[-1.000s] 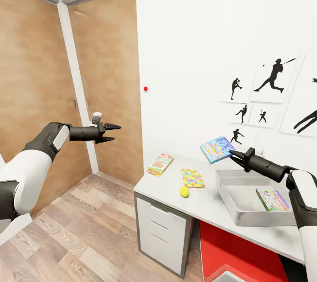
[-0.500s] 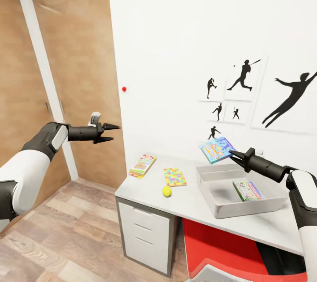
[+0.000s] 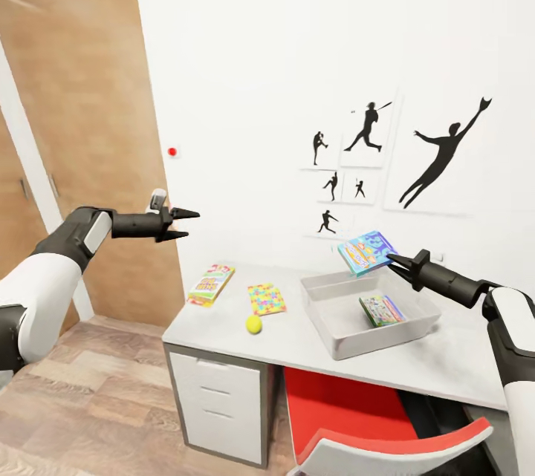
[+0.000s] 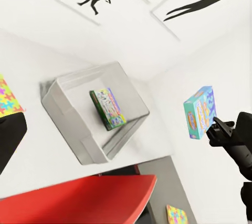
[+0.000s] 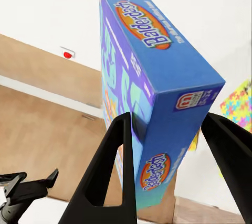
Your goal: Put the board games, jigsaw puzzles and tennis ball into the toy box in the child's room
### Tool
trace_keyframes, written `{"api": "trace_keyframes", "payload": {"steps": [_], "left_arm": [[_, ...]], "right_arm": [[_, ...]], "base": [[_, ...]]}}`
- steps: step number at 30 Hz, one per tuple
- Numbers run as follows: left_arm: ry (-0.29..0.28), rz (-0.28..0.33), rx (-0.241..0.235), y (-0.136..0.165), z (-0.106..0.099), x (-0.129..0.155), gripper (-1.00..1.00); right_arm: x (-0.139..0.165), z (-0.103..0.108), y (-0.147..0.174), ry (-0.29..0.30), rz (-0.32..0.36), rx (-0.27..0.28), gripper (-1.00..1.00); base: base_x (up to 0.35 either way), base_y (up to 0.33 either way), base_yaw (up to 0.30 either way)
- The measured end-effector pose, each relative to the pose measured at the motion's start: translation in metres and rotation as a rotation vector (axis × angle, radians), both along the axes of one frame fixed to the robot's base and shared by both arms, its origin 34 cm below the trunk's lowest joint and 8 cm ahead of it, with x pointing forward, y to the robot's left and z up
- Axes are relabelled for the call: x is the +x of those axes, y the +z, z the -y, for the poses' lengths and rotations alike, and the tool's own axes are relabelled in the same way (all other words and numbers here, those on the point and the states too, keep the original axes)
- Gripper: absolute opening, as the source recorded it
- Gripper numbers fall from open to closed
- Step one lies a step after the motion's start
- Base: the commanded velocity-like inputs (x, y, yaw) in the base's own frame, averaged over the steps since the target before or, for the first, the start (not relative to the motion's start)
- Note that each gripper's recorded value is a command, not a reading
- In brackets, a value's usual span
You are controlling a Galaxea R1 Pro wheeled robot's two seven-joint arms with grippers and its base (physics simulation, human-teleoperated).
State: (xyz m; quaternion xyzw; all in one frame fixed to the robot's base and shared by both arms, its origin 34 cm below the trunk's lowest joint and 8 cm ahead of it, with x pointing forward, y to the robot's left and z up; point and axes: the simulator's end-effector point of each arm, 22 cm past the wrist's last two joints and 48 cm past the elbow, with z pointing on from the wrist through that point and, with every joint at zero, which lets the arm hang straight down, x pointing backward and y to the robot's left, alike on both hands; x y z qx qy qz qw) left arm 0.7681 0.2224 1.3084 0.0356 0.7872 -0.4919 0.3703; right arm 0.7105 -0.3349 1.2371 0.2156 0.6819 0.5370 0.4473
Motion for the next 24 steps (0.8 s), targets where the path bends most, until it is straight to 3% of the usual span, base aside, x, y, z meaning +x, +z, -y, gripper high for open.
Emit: {"api": "trace_keyframes", "payload": {"steps": [7, 19, 24], "left_arm": [[0.0, 0.0, 0.0, 0.0, -0.0002, -0.0001, 1.0], [0.01, -0.002, 0.004, -0.0014, -0.0067, 0.0003, 1.0], [0.012, -0.001, 0.003, -0.0009, -0.0081, 0.0, 1.0]], "right_arm": [[-0.0001, -0.0003, -0.0002, 0.001, -0.001, -0.001, -1.0], [0.0009, -0.002, -0.0042, 0.003, -0.01, -0.001, -1.0], [0.0009, -0.0016, -0.0064, 0.003, -0.016, 0.002, -1.0]], "base": [[0.174, 0.0, -0.281], [0.023, 0.0, -0.281], [0.168, 0.076, -0.281]]}}
